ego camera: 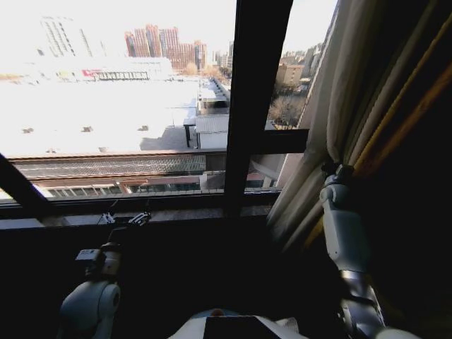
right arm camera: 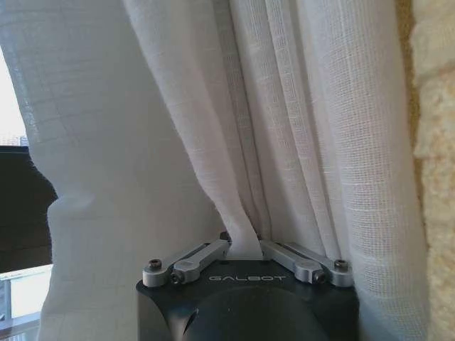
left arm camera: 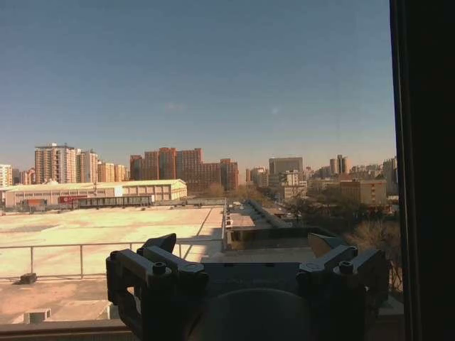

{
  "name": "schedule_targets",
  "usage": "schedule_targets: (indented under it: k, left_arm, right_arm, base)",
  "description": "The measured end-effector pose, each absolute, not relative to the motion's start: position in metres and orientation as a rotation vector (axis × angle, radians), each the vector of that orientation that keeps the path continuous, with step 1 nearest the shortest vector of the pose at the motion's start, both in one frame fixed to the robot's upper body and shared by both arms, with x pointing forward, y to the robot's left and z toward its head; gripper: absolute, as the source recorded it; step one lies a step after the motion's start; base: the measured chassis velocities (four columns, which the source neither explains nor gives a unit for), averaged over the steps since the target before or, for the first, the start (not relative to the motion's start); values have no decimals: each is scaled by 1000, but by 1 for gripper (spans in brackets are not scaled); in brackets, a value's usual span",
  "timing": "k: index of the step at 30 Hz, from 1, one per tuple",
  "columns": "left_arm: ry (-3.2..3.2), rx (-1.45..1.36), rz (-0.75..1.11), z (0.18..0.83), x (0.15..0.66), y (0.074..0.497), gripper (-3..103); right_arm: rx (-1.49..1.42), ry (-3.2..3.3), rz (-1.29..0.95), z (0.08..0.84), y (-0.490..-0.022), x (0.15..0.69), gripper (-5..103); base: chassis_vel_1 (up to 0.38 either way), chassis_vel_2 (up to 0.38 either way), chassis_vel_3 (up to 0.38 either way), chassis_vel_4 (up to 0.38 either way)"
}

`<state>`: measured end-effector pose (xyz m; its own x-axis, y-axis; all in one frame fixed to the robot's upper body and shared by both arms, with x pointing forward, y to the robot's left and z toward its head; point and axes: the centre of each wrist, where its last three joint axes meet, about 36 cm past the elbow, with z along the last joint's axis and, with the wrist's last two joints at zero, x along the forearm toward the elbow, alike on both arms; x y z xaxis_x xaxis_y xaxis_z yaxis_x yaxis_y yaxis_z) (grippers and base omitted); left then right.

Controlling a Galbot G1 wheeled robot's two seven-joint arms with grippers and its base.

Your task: Open the curtains by pulling them apart, changing their state from closed to fully open.

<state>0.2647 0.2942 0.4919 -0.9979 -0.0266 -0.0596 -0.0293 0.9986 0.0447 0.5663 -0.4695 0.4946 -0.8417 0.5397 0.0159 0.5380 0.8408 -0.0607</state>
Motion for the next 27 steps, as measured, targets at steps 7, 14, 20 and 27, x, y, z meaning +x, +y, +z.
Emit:
schedule_targets:
  k: [7,14,20,27]
  left_arm:
    - [3074,-40,55,493,265,292,100]
    - [3071,-37,43,494,266,293,100]
    - [3069,-38,42,494,265,293,100]
    - [3068,-39,41,494,266,293,100]
  right_arm:
    - [-1015,-2919,77,501,-513,573,0]
    - [-1111,-2868,90,503,-529,575,0]
    - [-1033,-2896,199,491,-502,559,14]
    - [-571,-3008,231,471,-397,507,46]
  base:
    - [0,0,0,0]
    - [0,0,0,0]
    - [0,0,0,0]
    - [0,0,0,0]
